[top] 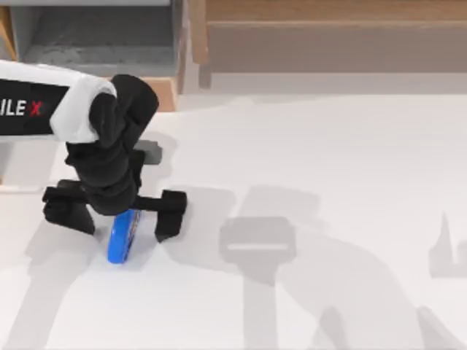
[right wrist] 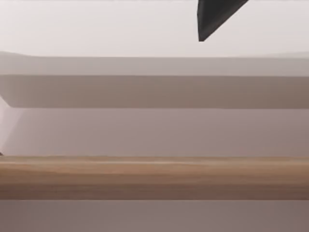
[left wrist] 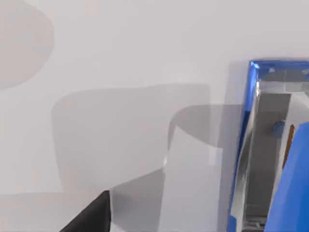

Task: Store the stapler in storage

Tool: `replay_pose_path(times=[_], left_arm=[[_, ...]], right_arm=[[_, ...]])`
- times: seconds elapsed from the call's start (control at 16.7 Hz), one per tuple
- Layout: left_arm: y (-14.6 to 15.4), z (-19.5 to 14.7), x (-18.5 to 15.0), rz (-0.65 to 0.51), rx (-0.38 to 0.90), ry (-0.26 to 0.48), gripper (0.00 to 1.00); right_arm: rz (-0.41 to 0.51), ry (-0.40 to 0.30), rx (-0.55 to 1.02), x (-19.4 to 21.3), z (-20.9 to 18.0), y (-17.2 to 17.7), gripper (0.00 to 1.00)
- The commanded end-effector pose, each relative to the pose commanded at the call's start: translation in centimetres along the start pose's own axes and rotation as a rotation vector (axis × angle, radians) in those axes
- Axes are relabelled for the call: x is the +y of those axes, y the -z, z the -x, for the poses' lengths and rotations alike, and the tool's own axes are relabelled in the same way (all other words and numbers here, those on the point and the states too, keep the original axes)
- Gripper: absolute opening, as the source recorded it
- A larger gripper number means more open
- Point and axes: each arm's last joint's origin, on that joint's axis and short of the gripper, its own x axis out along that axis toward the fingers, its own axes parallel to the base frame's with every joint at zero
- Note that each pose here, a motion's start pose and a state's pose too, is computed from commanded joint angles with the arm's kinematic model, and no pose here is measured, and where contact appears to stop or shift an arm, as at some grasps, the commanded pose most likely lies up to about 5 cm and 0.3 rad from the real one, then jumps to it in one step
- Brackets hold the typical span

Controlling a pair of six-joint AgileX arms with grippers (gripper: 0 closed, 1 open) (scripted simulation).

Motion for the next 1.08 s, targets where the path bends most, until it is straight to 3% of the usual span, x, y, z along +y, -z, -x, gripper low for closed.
replay_pose_path(times=[0.6,1.08], left_arm=[[0.00,0.00,0.00,0.000,0.000,0.000,0.02],[0.00,0.00,0.00,0.000,0.000,0.000,0.00]], right_arm=[[0.000,0.000,0.000,0.00,0.00,0.00,1.00],[0.000,0.000,0.000,0.00,0.00,0.00,1.00]])
